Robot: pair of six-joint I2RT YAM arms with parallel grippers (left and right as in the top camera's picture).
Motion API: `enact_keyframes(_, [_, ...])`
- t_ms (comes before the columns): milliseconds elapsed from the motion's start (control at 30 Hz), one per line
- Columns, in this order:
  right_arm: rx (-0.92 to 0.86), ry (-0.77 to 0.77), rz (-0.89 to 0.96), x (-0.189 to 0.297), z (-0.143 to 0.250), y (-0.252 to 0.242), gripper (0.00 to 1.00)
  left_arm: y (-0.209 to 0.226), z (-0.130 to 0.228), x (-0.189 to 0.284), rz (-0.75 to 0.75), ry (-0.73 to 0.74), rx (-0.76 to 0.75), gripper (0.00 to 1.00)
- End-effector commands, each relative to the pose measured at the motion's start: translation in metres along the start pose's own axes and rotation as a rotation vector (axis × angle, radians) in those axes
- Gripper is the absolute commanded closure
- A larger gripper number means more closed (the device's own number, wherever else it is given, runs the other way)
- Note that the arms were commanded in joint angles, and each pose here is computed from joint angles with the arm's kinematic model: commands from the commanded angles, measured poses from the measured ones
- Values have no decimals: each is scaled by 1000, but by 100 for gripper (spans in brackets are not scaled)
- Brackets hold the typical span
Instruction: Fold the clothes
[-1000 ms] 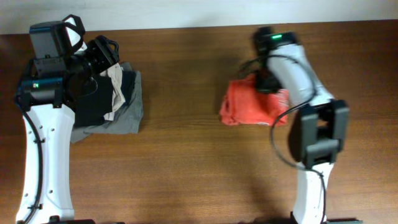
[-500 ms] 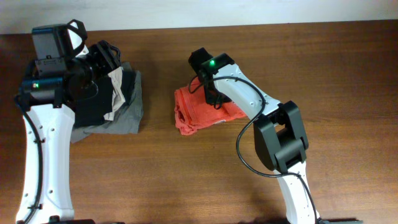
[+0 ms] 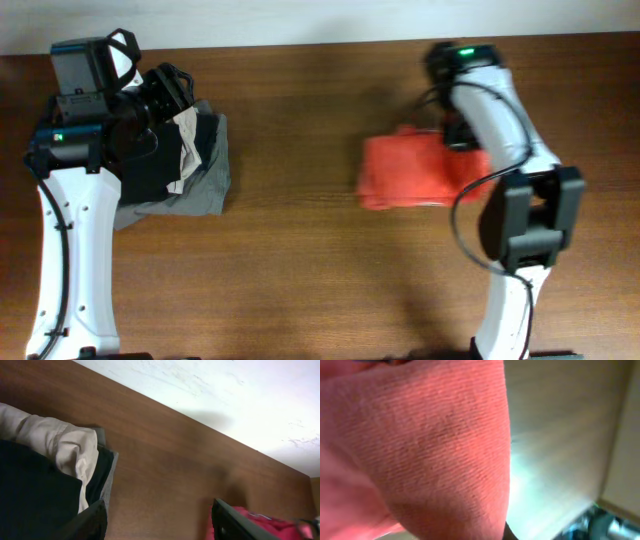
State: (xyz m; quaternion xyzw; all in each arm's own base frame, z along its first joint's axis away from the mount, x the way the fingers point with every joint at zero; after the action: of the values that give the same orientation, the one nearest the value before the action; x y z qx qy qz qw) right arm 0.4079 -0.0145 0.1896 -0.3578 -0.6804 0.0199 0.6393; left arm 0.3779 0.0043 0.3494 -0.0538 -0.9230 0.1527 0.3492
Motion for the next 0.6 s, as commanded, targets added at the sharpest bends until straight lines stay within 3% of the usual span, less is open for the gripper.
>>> enact_keyframes(0, [-82, -44, -39, 16, -14, -23, 96, -6, -4, 8, 18, -24, -32, 34])
enact_keyframes(233, [27, -56, -413, 53, -1, 56, 96, -8, -4, 8, 21, -24, -34, 34])
enact_keyframes(367, [113, -69, -430, 42, 21, 115, 91, -9, -2, 8, 42, -12, -32, 34])
enact_keyframes(567, [219, -35, -392, 2, 57, 188, 96, -11, -2, 8, 64, -8, -33, 33])
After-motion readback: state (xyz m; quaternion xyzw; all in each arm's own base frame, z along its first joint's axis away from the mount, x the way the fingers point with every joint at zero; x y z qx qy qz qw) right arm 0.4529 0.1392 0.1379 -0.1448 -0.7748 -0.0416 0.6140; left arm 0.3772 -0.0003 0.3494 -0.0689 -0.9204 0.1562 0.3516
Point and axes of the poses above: each gripper's point midway between its finger pads, its own x axis back along the fingers, its own y axis along the line the jaws close on, z = x × y, the point moved 8 cm from there along x, back along the fingers, and after that the axes turned 13 degrees about -x, right-handed, at the moved point
